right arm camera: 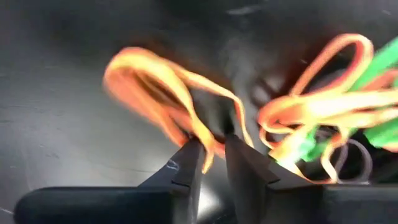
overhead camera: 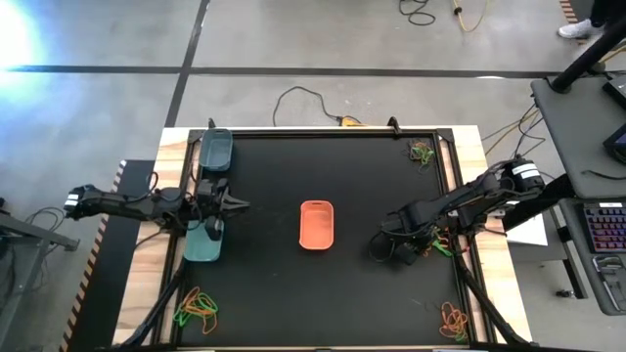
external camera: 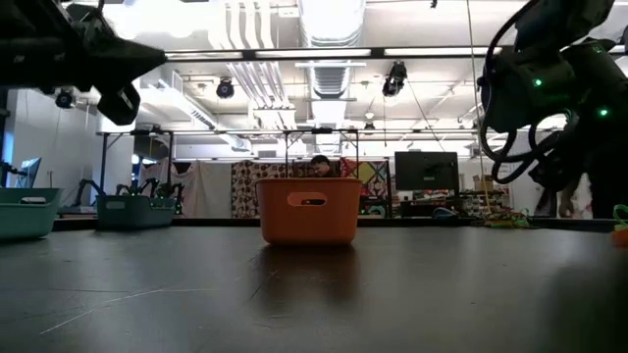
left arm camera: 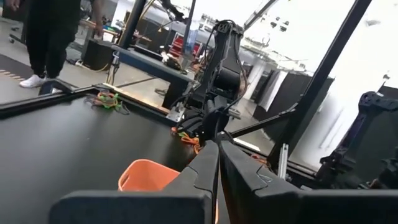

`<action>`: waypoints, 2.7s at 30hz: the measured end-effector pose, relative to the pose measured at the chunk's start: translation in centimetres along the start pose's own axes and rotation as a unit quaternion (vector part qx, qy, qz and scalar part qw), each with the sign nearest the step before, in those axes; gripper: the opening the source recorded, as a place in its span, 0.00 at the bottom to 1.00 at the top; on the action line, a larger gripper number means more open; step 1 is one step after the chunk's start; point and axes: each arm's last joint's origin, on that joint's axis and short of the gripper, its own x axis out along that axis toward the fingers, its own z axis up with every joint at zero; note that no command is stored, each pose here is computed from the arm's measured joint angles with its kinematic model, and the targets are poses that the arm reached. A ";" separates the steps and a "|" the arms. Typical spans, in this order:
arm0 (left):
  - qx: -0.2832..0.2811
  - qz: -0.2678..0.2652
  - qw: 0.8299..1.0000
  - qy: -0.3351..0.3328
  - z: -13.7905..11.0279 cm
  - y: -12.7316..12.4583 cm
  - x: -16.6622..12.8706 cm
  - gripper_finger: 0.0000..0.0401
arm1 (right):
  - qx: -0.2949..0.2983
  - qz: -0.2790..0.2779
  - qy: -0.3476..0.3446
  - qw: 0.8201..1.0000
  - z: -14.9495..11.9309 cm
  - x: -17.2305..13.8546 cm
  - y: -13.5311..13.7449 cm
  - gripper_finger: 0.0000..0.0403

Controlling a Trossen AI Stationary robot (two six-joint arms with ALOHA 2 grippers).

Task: Sort rubber bands into baskets
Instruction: Put the orange rubber band into the orange bin

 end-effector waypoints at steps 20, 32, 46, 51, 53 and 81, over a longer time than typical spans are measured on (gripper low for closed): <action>0.080 0.118 0.981 0.128 7.9 -3.0 0.2 0.35 | -0.041 0.063 -0.186 0.980 0.5 -10.5 5.6 0.02; 0.045 0.056 0.985 0.158 7.6 -3.3 0.2 0.39 | -0.222 0.000 -0.364 0.904 8.2 -15.3 13.9 0.02; 0.030 0.037 0.985 0.167 7.7 -3.3 -0.8 0.39 | -0.364 -0.084 -0.353 0.858 15.8 -13.8 18.1 0.02; 0.030 0.035 0.986 0.162 7.8 -3.2 -1.2 0.39 | -0.398 -0.064 -0.322 0.857 16.9 -12.3 19.0 0.02; 0.029 0.035 0.986 0.161 7.8 -3.2 -1.3 0.39 | -0.399 -0.065 -0.315 0.858 17.2 -11.9 19.1 0.03; 0.007 0.030 0.983 0.180 7.5 -3.2 -1.3 0.39 | -0.270 -0.037 -0.303 0.913 7.5 -19.1 12.2 0.36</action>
